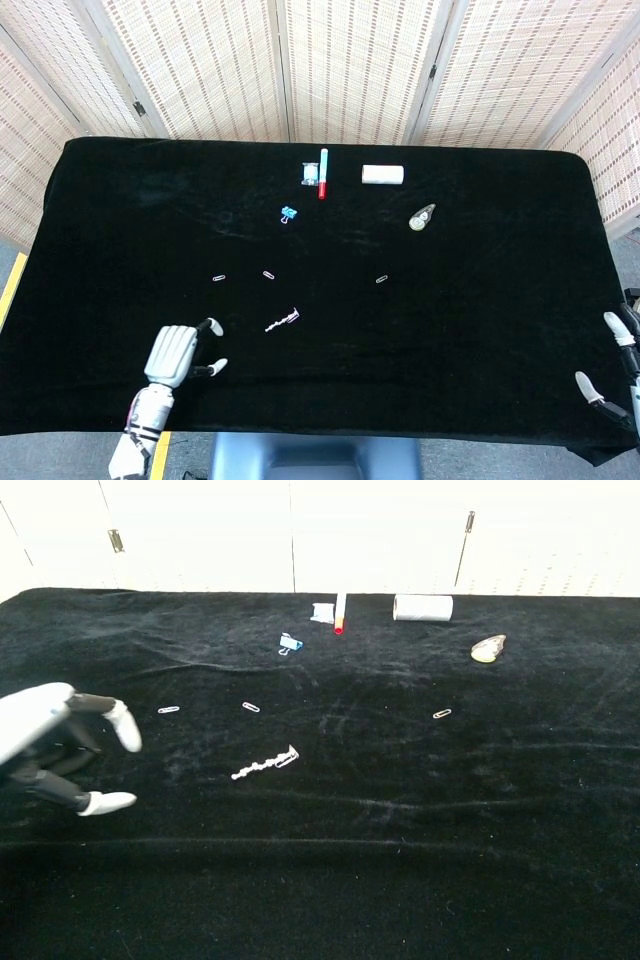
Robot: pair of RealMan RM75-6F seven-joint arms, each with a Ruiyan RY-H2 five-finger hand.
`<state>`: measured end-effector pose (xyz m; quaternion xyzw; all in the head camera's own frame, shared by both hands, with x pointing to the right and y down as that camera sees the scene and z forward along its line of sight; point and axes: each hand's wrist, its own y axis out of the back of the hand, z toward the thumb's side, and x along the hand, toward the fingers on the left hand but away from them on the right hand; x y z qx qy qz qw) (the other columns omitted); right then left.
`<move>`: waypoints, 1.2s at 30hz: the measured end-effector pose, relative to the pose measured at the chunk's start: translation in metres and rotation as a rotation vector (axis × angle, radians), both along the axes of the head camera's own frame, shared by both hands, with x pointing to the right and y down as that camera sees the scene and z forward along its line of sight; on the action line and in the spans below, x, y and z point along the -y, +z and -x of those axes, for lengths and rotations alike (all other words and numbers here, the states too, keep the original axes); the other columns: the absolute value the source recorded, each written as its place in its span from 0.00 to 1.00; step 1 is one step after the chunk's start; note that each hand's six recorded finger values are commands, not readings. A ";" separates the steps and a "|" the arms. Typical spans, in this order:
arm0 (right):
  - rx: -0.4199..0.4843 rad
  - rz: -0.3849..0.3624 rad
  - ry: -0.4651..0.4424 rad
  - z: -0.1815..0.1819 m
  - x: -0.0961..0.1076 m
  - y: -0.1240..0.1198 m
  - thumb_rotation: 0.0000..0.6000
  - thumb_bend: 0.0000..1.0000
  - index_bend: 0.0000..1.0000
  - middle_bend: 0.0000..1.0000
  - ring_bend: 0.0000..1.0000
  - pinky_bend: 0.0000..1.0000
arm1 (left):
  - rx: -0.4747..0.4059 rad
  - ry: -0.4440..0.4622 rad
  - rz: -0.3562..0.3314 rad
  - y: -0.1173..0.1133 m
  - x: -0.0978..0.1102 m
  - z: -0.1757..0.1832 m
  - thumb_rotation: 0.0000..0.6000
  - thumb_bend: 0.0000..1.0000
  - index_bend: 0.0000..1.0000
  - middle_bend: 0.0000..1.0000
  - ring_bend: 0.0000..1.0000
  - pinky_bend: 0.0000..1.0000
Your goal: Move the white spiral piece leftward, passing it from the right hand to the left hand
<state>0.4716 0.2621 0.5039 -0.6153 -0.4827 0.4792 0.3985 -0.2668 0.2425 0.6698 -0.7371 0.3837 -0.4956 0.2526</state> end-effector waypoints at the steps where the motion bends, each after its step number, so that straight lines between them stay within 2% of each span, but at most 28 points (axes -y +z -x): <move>1: 0.008 -0.003 0.002 -0.001 0.000 -0.002 1.00 0.30 0.01 0.00 0.00 0.00 | 0.005 0.000 0.004 0.002 0.001 -0.005 1.00 0.22 0.48 0.98 1.00 1.00; 6: 0.048 -0.030 0.015 -0.008 0.002 -0.012 1.00 0.30 0.00 0.00 0.00 0.00 | 0.014 -0.003 0.034 0.016 0.005 -0.040 1.00 0.22 0.50 1.00 1.00 1.00; 11: 0.075 -0.057 0.029 -0.016 0.004 -0.022 1.00 0.30 0.00 0.00 0.00 0.00 | 0.036 0.028 0.048 0.027 0.010 -0.064 1.00 0.32 0.50 1.00 1.00 1.00; 15: 0.084 -0.064 0.037 -0.020 0.006 -0.024 1.00 0.30 0.00 0.00 0.00 0.00 | 0.058 0.053 0.038 0.030 0.018 -0.079 1.00 0.34 0.50 1.00 1.00 1.00; 19: 0.091 -0.042 0.046 -0.025 0.007 -0.022 1.00 0.30 0.00 0.00 0.00 0.00 | 0.069 0.051 0.040 0.034 0.026 -0.086 1.00 0.34 0.50 1.00 1.00 1.00; 26: 0.091 -0.036 0.073 -0.033 0.009 -0.021 1.00 0.30 0.00 0.00 0.00 0.00 | 0.079 0.068 0.084 0.047 0.029 -0.097 1.00 0.33 0.49 1.00 1.00 1.00; 36: 0.088 -0.002 0.091 -0.039 0.014 -0.014 1.00 0.30 0.00 0.00 0.00 0.00 | 0.097 0.083 0.088 0.054 0.044 -0.108 1.00 0.33 0.49 1.00 1.00 1.00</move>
